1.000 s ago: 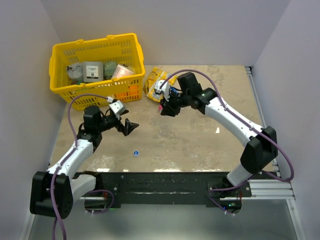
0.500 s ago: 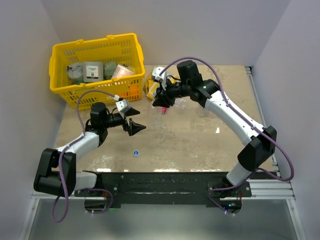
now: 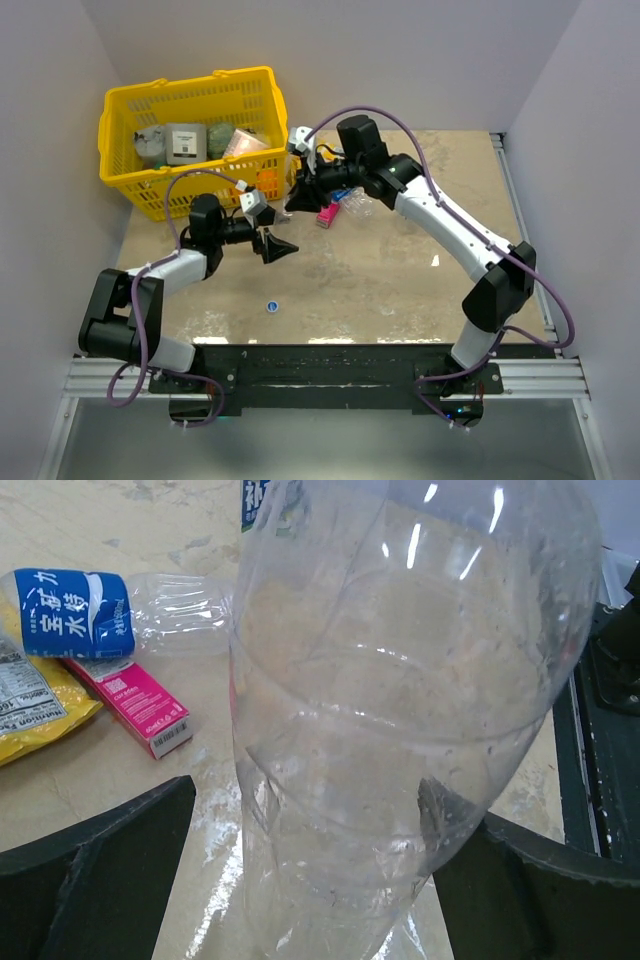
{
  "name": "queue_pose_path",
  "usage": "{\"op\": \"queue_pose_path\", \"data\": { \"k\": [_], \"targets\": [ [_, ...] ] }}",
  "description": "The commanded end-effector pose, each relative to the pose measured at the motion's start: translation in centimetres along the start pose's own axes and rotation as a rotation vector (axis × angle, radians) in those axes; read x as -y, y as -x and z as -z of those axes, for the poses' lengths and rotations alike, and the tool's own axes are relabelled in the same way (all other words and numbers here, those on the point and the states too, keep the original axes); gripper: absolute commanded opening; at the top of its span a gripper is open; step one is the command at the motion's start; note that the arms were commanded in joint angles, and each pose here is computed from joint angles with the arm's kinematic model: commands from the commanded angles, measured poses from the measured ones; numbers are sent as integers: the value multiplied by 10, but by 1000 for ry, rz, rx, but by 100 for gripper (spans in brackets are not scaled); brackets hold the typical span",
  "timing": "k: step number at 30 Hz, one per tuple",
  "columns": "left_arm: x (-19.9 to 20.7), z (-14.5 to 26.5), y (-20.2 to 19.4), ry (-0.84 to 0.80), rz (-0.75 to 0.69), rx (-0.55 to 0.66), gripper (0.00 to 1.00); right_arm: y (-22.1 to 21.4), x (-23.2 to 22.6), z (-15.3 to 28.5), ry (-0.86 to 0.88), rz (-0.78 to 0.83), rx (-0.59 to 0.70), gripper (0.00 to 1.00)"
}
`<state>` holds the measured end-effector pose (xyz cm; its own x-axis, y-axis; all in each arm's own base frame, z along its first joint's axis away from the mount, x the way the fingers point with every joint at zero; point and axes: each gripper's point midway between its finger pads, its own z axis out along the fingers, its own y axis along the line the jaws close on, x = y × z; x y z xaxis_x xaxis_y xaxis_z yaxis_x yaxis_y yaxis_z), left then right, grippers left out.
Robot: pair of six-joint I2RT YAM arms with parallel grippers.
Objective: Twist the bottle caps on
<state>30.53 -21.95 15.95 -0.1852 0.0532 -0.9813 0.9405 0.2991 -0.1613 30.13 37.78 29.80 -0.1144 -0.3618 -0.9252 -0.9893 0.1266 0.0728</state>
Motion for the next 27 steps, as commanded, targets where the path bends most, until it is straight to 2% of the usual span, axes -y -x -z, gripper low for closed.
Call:
{"op": "queue_pose_path", "data": {
  "k": [1,4,8,10,11,15,18,19,22,25,27],
  "targets": [
    [-1,-5,18,-56,-82,18,97,37,-11,-1,45,43,87,0],
    [1,-5,15,-70,-95,10,91,40,-11,-2,51,45,96,0],
    [0,-4,9,-68,-79,-3,74,41,-10,-5,54,48,101,0],
    [-2,-2,7,-55,-70,-9,71,41,-9,-6,57,46,102,0],
    [-2,-2,7,-52,-72,-9,64,42,-9,-6,58,45,102,0],
    [-7,4,5,-15,-62,-24,57,44,-6,-7,47,53,108,1],
    [-13,10,6,37,-48,-36,47,47,-1,-6,18,51,113,25],
    [-15,11,8,53,-49,-39,44,51,0,-5,4,52,120,41],
    [-23,21,14,143,-63,-69,38,73,6,13,-87,94,154,58],
    [-31,36,26,258,-62,-61,27,88,17,35,-215,154,170,63],
    [-40,52,38,351,-18,-30,21,85,28,46,-297,169,155,63]
  ]
}}
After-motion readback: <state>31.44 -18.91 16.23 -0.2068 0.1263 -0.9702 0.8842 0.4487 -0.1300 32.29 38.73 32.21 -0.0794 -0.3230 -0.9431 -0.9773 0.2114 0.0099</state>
